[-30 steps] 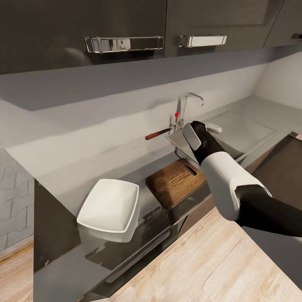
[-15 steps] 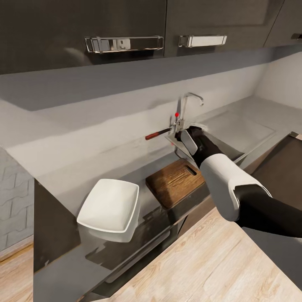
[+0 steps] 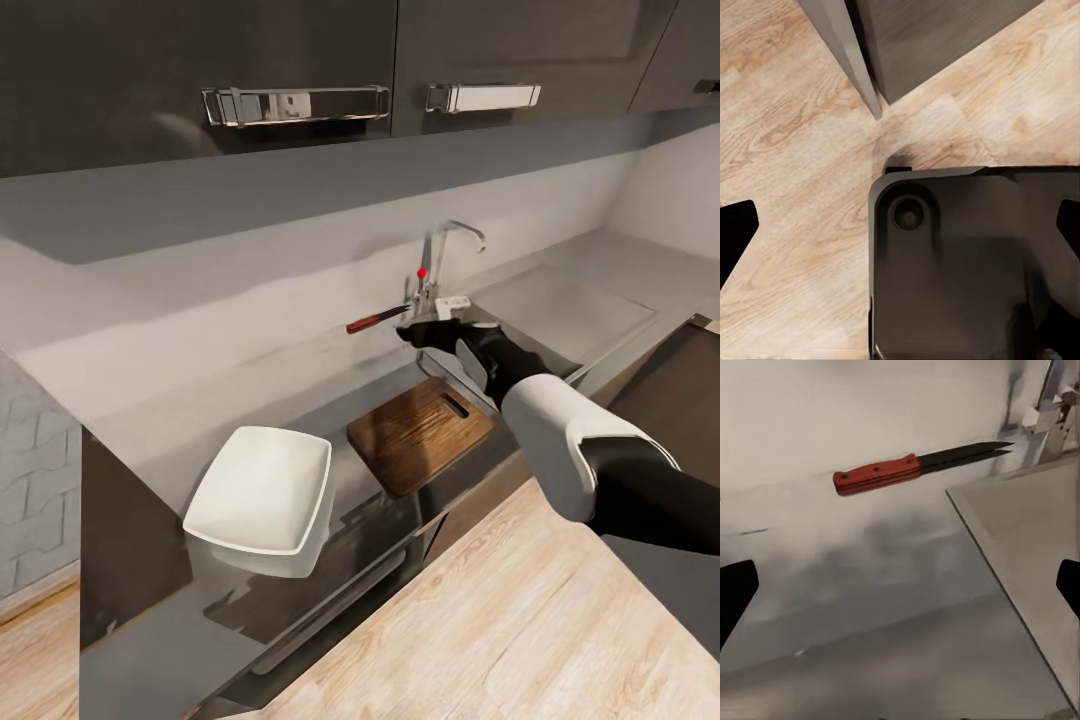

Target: In the kitchen, take the Vidalia onion out of the sink, dice it on the chopping board with the paring knife, put the diced onion into the bowl on the countertop, then place both the paring knife and the chopping board into the sink.

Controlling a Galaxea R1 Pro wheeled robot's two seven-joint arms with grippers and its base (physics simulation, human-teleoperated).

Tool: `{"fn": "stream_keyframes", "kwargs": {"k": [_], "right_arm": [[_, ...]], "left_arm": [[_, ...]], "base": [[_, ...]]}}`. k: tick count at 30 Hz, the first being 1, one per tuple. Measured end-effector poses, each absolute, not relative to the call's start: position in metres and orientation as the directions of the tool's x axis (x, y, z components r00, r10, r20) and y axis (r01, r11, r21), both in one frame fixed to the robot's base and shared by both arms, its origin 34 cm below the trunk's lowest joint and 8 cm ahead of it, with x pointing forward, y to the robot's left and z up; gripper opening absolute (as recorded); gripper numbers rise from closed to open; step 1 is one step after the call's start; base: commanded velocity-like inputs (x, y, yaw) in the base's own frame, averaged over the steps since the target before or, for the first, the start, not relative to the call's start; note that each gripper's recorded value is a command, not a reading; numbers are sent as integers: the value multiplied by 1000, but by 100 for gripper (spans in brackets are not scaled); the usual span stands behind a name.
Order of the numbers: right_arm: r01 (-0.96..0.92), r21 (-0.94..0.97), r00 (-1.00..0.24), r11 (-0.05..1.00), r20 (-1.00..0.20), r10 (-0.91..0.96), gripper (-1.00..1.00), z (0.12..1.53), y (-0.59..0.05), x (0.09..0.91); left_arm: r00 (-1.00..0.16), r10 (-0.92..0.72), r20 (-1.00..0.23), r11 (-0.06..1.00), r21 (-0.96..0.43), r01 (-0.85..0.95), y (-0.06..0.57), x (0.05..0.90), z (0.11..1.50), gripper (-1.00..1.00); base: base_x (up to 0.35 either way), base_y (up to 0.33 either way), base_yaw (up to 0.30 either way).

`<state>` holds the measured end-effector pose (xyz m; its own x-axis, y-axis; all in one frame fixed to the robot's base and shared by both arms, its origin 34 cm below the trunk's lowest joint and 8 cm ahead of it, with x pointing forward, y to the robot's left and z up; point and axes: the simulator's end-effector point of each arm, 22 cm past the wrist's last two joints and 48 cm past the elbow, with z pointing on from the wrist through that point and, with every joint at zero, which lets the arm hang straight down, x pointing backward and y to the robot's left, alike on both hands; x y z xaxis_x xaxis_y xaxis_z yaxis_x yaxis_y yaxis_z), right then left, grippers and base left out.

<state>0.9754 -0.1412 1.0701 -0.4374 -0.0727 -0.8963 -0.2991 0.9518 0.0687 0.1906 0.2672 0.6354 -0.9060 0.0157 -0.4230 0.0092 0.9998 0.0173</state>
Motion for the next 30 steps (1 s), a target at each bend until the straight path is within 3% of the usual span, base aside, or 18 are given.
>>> {"fn": "stream_keyframes", "kwargs": {"k": [8,17,30], "right_arm": [[-292,43,-366,955,-928,-70,100,1079,-153,983],[-234,34,-376,972,-925,-59,100,1073,-200,986],[-243,42,-384,969,-922,-56,100,1065,-196,983]], "left_arm": [[-913,14,-407,1000,18,8,267,183,635,100],[-914,12,-405,1000,18,5,267,182,634,100],[-915,8,-404,1000,17,2,265,182,634,100]], "base": [[-211,0,0],[-326,0,0],[-331,0,0]]}}
